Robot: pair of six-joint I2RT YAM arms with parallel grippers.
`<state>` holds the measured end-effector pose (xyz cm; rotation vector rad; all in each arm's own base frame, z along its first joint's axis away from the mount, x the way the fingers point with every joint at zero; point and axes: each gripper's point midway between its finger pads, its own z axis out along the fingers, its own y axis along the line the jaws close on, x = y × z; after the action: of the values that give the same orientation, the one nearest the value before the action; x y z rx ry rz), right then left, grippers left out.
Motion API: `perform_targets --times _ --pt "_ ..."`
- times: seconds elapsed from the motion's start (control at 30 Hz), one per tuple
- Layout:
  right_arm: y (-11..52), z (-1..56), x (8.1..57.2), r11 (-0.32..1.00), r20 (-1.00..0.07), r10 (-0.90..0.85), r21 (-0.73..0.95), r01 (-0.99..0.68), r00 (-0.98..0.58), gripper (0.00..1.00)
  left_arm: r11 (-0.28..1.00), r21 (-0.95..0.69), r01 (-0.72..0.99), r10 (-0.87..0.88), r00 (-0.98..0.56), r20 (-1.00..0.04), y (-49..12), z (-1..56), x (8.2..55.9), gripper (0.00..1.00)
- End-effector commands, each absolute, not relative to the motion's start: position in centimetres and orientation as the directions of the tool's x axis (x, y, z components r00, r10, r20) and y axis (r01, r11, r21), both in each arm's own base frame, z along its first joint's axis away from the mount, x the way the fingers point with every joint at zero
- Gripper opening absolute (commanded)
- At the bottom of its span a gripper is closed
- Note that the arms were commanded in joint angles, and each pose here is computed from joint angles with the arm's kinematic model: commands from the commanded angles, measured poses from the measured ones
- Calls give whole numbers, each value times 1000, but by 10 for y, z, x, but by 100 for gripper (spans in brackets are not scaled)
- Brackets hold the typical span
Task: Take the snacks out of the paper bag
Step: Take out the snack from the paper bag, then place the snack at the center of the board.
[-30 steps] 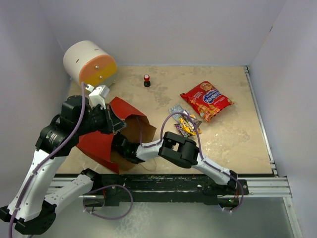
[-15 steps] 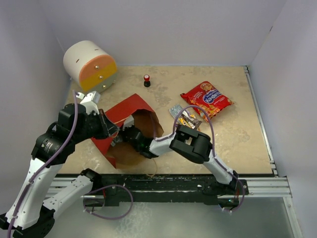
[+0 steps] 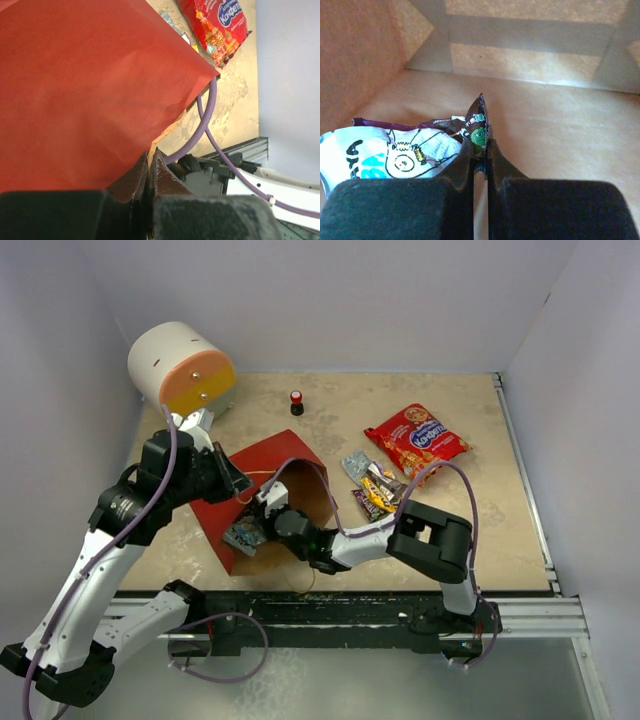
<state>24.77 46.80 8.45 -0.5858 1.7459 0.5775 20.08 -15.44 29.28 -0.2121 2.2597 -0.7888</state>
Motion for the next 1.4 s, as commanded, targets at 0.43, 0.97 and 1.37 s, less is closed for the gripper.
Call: perform_targets --times 0.43,0.97,1.37 --pt "380 145 293 925 -987 -82 -23 -378 -139 0 678 -728 105 -467 -703 -537 -184 334 225 0" --pt "366 158 247 757 -962 -203 -36 -652 -183 0 683 -721 117 -445 -716 -537 -196 333 244 0" --pt "238 179 219 923 -900 -122 51 -381 -417 0 705 -700 111 -409 -743 -530 -197 309 243 0"
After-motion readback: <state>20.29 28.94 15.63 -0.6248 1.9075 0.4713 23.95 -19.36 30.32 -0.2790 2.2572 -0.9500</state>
